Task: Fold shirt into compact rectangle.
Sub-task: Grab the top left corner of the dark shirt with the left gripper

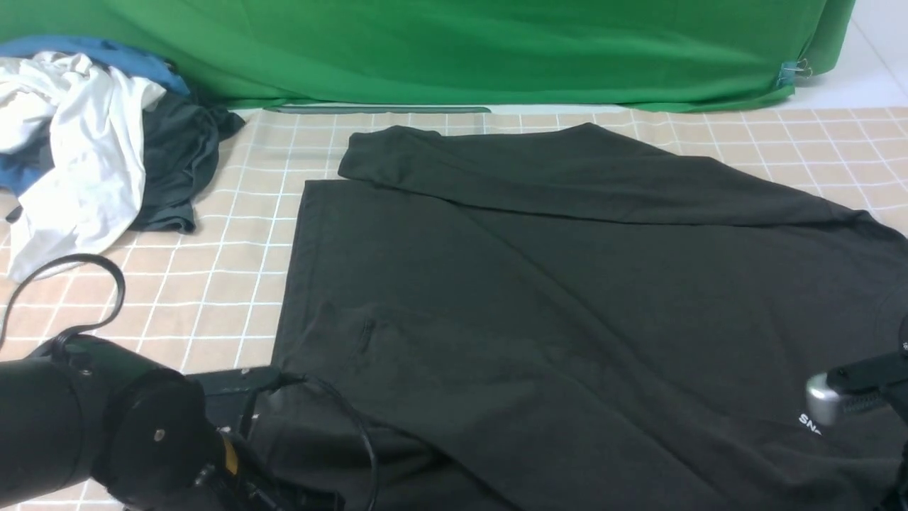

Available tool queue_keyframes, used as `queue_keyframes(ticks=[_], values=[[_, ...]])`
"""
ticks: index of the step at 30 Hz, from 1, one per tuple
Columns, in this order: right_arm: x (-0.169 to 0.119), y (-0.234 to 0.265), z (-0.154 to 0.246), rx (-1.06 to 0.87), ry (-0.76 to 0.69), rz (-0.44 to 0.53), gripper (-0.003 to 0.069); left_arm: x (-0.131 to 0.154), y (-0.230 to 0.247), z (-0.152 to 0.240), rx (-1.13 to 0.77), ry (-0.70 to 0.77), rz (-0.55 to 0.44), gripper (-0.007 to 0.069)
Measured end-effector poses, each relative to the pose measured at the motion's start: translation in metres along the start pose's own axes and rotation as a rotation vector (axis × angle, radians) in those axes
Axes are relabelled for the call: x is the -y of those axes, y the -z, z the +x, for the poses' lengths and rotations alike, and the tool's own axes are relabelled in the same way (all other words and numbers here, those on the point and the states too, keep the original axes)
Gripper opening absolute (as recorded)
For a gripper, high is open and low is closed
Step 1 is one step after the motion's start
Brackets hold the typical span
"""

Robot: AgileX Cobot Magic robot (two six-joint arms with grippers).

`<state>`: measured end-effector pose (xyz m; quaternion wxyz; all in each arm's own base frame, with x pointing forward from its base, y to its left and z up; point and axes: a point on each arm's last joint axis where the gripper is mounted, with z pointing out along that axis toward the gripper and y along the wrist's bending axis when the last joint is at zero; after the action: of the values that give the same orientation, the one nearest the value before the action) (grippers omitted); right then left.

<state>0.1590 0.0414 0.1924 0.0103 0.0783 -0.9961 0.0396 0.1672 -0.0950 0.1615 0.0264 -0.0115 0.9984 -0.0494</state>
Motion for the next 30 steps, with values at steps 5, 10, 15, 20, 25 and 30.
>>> queue_keyframes(ticks=[5,10,15,20,25,30], values=[[0.001,0.001,0.004,-0.032,0.005,0.009,0.0318,0.004,0.028,0.0,0.014,0.022,0.033,0.0013],[0.002,0.02,0.002,0.062,0.001,-0.003,0.0299,0.016,0.08,-0.028,0.157,0.095,0.102,0.0013],[0.004,0.059,0.008,0.302,0.025,-0.049,0.0062,0.003,0.133,-0.111,0.332,0.239,0.159,0.0013],[0.004,0.076,0.02,0.435,0.005,-0.105,0.0039,-0.018,0.143,-0.193,0.41,0.292,0.179,0.0013],[0.002,0.078,0.022,0.446,-0.003,-0.132,0.0039,-0.017,0.122,-0.258,0.432,0.271,0.164,0.0014],[0.002,0.079,0.02,0.469,0.019,-0.129,0.0038,-0.013,0.076,-0.324,0.45,0.26,0.151,0.0086]])
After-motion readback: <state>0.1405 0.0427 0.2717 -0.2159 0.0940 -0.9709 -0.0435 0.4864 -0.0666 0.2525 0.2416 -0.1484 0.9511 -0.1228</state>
